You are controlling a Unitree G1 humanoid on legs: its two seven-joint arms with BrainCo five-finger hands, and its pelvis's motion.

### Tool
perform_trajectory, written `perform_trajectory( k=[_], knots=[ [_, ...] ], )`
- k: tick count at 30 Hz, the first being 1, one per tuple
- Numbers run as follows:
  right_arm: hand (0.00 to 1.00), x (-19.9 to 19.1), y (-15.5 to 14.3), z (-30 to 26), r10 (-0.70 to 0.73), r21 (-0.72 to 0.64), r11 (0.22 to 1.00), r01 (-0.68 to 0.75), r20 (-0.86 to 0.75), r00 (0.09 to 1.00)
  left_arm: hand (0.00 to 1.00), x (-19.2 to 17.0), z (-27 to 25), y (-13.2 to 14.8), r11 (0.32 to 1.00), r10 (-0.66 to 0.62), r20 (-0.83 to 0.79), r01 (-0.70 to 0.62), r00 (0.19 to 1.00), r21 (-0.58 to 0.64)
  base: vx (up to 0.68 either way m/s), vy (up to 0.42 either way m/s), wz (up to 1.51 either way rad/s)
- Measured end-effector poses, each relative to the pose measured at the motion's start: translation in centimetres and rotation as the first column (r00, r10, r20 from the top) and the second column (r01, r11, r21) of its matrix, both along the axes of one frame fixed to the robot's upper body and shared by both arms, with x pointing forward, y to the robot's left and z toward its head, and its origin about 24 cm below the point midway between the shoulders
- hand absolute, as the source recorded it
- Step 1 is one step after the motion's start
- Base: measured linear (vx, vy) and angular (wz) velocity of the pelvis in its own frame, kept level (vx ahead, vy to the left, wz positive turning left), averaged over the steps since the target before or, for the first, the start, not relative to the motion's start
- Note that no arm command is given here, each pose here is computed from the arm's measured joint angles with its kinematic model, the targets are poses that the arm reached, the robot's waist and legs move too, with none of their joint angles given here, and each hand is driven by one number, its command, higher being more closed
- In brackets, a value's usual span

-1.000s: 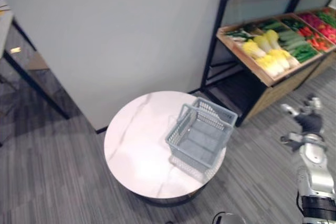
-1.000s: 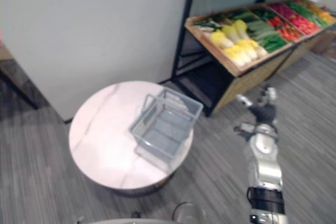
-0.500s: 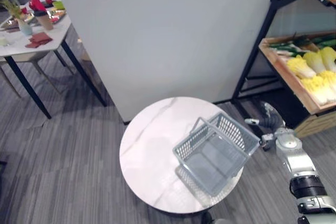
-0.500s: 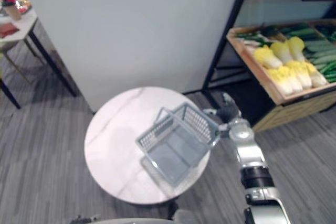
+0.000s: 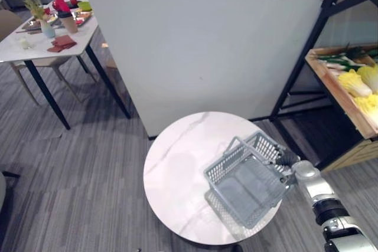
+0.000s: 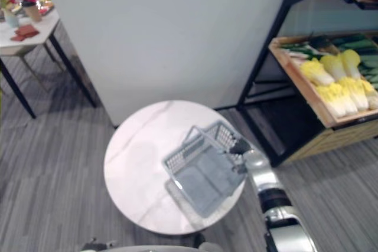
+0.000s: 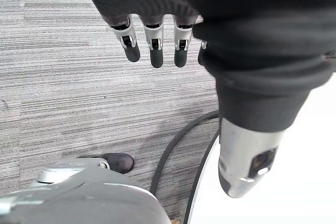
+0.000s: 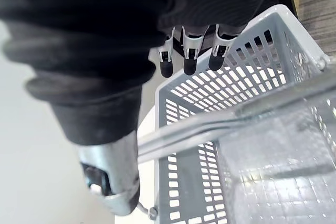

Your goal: Pick vegetable in the basket

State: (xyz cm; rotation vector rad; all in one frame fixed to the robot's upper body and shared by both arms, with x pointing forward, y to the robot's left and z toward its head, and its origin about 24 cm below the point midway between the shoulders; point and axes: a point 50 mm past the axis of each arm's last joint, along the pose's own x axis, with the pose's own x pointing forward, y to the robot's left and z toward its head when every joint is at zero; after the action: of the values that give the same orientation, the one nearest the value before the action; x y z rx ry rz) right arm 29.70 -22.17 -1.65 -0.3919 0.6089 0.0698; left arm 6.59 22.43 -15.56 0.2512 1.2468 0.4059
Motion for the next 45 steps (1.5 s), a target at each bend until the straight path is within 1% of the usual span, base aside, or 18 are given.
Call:
perform_trajectory(
  k=[5, 12, 13, 17, 19, 22, 27, 30, 33, 35, 36, 38, 40, 41, 42, 43, 44, 45],
  knots=[
    [0.00, -0.7, 0.2, -1.7, 0.027, -0.028, 0.999, -0.030, -0.092, 0.995, 0.00, 0.0, 0.0, 0.0, 1.000, -0.004, 0.001, 0.004, 1.000, -0.010, -0.05, -0.012, 0.03],
    [0.00, -1.3, -0.1, -2.8, 0.056, -0.019, 0.998, -0.060, -0.180, 0.982, 0.00, -0.6, -0.1, 0.0, 1.000, -0.004, -0.014, 0.004, 1.000, -0.018, -0.04, -0.019, 0.09],
    [1.00, -1.5, 0.0, -3.1, 0.072, 0.000, 0.997, -0.074, -0.203, 0.976, 0.00, -0.7, -0.1, 0.0, 1.000, -0.004, -0.018, 0.003, 1.000, -0.018, 0.01, -0.006, 0.03],
    [1.00, -2.3, 0.7, -4.0, 0.200, 0.103, 0.979, -0.176, -0.314, 0.928, 0.00, -1.0, -0.2, 0.0, 1.000, 0.000, -0.024, 0.000, 1.000, -0.017, 0.03, -0.003, 0.02],
    [1.00, -3.3, 1.6, -4.8, 0.334, 0.180, 0.942, -0.284, -0.411, 0.848, 0.00, -0.9, -0.1, 0.0, 1.000, 0.009, -0.012, -0.009, 1.000, -0.006, 0.06, -0.005, 0.03],
    [1.00, -4.0, 3.1, -5.3, 0.439, 0.268, 0.897, -0.352, -0.446, 0.780, 0.00, -0.6, 0.0, 0.1, 1.000, 0.020, -0.002, -0.020, 1.000, 0.019, 0.05, -0.004, 0.04],
    [1.00, -4.4, 4.3, -5.6, 0.495, 0.330, 0.866, -0.376, -0.458, 0.739, 0.00, -0.2, 0.1, 0.3, 0.999, 0.027, 0.011, -0.027, 1.000, 0.027, 0.02, 0.002, 0.01],
    [1.00, -4.9, 4.2, -5.9, 0.468, 0.399, 0.868, -0.296, -0.454, 0.758, 0.00, -0.2, 0.1, 0.3, 0.999, 0.030, 0.011, -0.030, 0.999, 0.026, 0.01, 0.003, -0.06],
    [1.00, -6.0, 3.8, -6.6, 0.394, 0.501, 0.852, -0.151, -0.424, 0.815, 0.00, -0.1, 0.1, 0.5, 0.999, 0.043, 0.016, -0.044, 0.999, 0.025, 0.00, 0.000, 0.00],
    [1.00, -6.6, 3.0, -6.9, 0.294, 0.576, 0.818, -0.019, -0.389, 0.873, 0.00, -0.2, 0.2, 0.7, 0.998, 0.055, 0.017, -0.055, 0.998, 0.026, 0.00, 0.000, -0.10],
    [1.00, -6.8, 2.3, -6.9, 0.214, 0.624, 0.779, 0.064, -0.359, 0.908, 0.00, -0.2, 0.2, 0.8, 0.998, 0.062, 0.020, -0.063, 0.998, 0.027, 0.01, 0.003, -0.22],
    [1.00, -7.3, 1.0, -6.9, 0.110, 0.663, 0.734, 0.145, -0.328, 0.938, 0.00, -0.5, 0.2, 0.8, 0.997, 0.067, 0.018, -0.068, 0.998, 0.028, 0.01, 0.001, -0.21],
    [1.00, -7.7, -0.9, -6.5, -0.098, 0.769, 0.576, 0.278, -0.273, 0.957, 0.00, -0.6, 0.1, 0.8, 0.997, 0.077, 0.028, -0.078, 0.997, 0.024, 0.01, 0.004, -0.23],
    [1.00, -7.9, -1.5, -6.4, -0.158, 0.792, 0.528, 0.306, -0.262, 0.952, 0.00, -0.6, 0.1, 0.8, 0.996, 0.084, 0.032, -0.085, 0.996, 0.021, 0.02, 0.012, -0.32],
    [1.00, -8.5, -2.9, -6.2, -0.276, 0.830, 0.433, 0.352, -0.249, 0.928, 0.00, -0.8, 0.1, 0.7, 0.995, 0.103, 0.036, -0.103, 0.994, 0.012, 0.02, 0.012, -0.30],
    [1.00, -9.2, -3.8, -6.2, -0.349, 0.849, 0.372, 0.376, -0.247, 0.904, 0.00, -1.1, 0.0, 0.7, 0.990, 0.138, 0.040, -0.138, 0.990, 0.004, 0.04, 0.017, -0.40],
    [1.00, -10.7, -5.1, -6.3, -0.444, 0.868, 0.284, 0.407, -0.257, 0.858, 0.00, -1.7, -0.1, 0.9, 0.982, 0.187, 0.035, -0.188, 0.982, 0.015, 0.04, 0.012, -0.31],
    [1.00, -11.4, -5.6, -6.4, -0.475, 0.873, 0.254, 0.417, -0.264, 0.840, 0.00, -2.0, -0.2, 1.0, 0.976, 0.215, 0.035, -0.216, 0.976, 0.023, 0.05, 0.017, -0.31]
  ],
)
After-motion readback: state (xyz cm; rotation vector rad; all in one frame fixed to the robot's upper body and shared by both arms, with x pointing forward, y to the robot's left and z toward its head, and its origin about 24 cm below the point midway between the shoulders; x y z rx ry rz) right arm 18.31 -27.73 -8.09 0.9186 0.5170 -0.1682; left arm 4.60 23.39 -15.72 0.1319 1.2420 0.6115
